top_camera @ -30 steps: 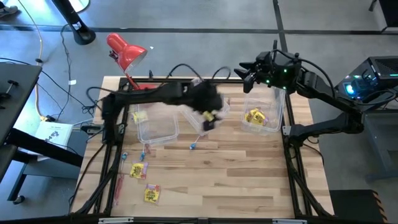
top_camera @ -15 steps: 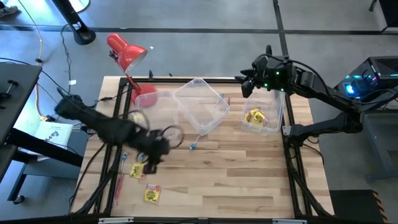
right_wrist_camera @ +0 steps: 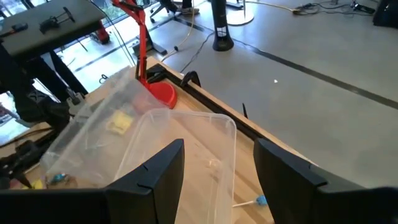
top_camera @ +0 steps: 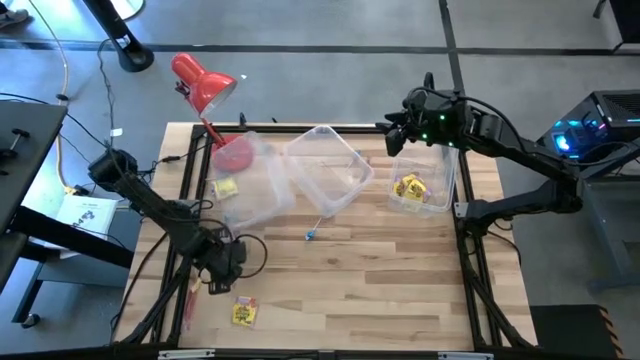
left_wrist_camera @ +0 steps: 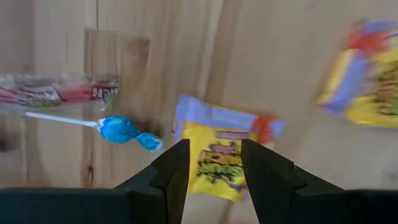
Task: Sort candy
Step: Put the yellow candy into the right transparent bin
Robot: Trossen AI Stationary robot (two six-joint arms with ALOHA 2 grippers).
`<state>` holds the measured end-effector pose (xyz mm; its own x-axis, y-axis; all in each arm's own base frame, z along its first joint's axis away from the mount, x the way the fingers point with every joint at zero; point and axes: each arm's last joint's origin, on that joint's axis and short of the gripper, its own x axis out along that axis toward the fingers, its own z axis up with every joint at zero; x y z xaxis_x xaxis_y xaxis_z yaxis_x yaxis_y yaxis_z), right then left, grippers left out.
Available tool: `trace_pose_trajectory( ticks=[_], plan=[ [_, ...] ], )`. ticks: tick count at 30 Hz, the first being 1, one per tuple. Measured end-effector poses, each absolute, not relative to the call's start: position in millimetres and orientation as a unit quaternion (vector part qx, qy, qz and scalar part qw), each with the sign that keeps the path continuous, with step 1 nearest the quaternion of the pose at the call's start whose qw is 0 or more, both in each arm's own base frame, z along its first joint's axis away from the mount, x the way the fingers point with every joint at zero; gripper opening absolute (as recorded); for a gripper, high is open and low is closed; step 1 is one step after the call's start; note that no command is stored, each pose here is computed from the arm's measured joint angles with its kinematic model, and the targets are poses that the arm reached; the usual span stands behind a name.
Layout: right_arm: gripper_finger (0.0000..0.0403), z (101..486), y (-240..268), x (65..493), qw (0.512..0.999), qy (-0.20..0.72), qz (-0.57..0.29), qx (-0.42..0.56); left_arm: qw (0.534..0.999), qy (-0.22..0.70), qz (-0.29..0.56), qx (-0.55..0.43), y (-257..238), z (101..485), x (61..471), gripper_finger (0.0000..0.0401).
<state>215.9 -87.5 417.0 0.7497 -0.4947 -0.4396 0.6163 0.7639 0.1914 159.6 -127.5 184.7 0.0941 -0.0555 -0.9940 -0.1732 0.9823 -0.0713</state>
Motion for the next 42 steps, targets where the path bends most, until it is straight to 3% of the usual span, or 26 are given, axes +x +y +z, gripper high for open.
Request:
trace_pose_trajectory(
  ticks=[5, 13, 22, 30, 33, 37, 42],
  plan=[
    [0.0188, 416.7, -87.5, 216.2, 0.921, 0.186, -0.301, 0.165, 0.717, 0.686, 0.009, -0.124, -129.9, 178.2, 158.1, 0.0136],
    [0.0188, 415.7, -87.6, 216.6, 0.92, 0.19, -0.301, 0.165, 0.751, 0.648, 0.012, -0.131, -134.3, 192.2, 167.0, 0.0136],
    [0.0188, 415.3, -87.8, 217.0, 0.92, 0.191, -0.302, 0.165, 0.714, 0.684, 0.07, -0.13, -125.5, 158.5, 155.4, 0.0136],
    [0.0188, 414.6, -87.7, 216.7, 0.919, 0.195, -0.302, 0.163, 0.705, 0.67, 0.075, -0.221, -125.9, 134.4, 153.1, 0.0134],
    [0.0188, 414.6, -87.7, 216.7, 0.919, 0.196, -0.301, 0.161, 0.702, 0.669, 0.082, -0.23, -125.5, 132.8, 152.6, 0.0112],
    [0.0188, 414.6, -87.7, 216.7, 0.919, 0.196, -0.301, 0.161, 0.706, 0.663, 0.077, -0.235, -127.2, 136.6, 154.8, 0.0023],
    [0.0188, 414.6, -87.7, 216.7, 0.919, 0.196, -0.301, 0.161, 0.736, 0.635, 0.039, -0.232, -133.4, 159.3, 166.7, 0.0007]
  ],
)
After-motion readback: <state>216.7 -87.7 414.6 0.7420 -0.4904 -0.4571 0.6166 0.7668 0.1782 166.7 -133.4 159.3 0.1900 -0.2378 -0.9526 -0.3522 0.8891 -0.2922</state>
